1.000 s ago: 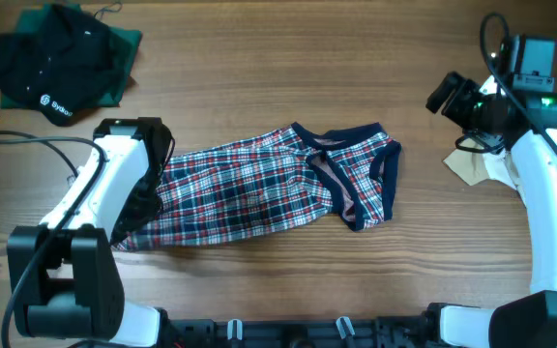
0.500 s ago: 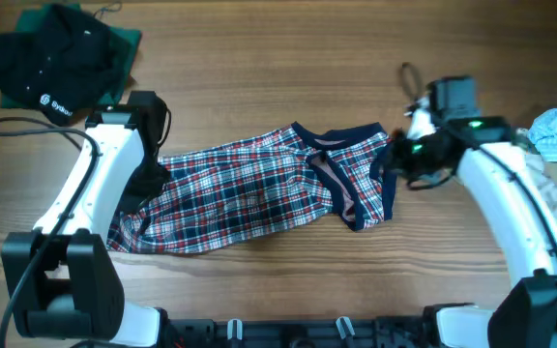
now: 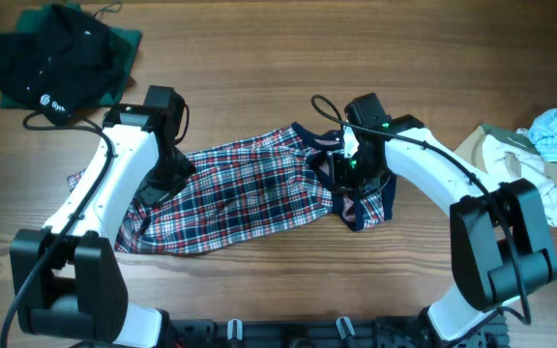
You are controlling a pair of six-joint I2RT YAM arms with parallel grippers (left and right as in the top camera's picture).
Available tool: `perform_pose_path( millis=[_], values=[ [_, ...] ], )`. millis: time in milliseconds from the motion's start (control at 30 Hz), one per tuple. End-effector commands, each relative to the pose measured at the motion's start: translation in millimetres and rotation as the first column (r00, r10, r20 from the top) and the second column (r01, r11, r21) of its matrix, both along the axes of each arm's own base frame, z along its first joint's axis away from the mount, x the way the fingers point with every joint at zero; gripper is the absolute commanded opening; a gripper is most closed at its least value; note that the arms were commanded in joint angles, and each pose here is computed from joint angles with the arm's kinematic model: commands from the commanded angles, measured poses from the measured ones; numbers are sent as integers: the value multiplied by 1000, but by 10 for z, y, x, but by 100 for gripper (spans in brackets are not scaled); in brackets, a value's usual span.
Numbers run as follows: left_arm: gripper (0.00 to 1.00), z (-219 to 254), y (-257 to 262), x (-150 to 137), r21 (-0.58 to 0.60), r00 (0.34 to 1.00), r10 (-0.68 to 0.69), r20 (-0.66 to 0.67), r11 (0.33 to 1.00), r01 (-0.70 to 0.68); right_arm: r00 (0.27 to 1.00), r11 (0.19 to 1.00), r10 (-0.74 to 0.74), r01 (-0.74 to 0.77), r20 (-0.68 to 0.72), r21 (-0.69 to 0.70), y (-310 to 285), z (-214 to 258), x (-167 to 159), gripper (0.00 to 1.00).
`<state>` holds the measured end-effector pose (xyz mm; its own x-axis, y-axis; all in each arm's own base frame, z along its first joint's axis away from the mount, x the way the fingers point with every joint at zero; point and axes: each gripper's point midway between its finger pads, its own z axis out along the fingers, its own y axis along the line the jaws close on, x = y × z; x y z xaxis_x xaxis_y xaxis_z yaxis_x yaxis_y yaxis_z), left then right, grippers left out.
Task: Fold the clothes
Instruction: 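Grasp the navy-trimmed right end of the garment with the right gripper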
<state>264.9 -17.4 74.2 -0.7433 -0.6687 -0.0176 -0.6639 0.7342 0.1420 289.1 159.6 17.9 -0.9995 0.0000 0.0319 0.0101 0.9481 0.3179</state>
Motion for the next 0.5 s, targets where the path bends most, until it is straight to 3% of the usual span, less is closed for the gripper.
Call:
perform_pose_path(
  millis=[0,133,300,467],
  values=[
    [4,7,-29,109,-10,999,-18,34,1000,18,999,997,-10,13,36,-81,-162,-109,99,8],
    [7,-5,-32,143,-11,999,-18,44,1000,19,993,987,-99,105,57,-119,-348,-307,298,10],
    [9,-5,-32,141,-13,997,-66,38,998,67,979,971,-201,203,27,-124,-577,-601,419,4],
    [11,-7,-35,169,-14,997,-66,50,998,67,939,935,-333,341,90,-97,-926,-623,713,4]
  ],
)
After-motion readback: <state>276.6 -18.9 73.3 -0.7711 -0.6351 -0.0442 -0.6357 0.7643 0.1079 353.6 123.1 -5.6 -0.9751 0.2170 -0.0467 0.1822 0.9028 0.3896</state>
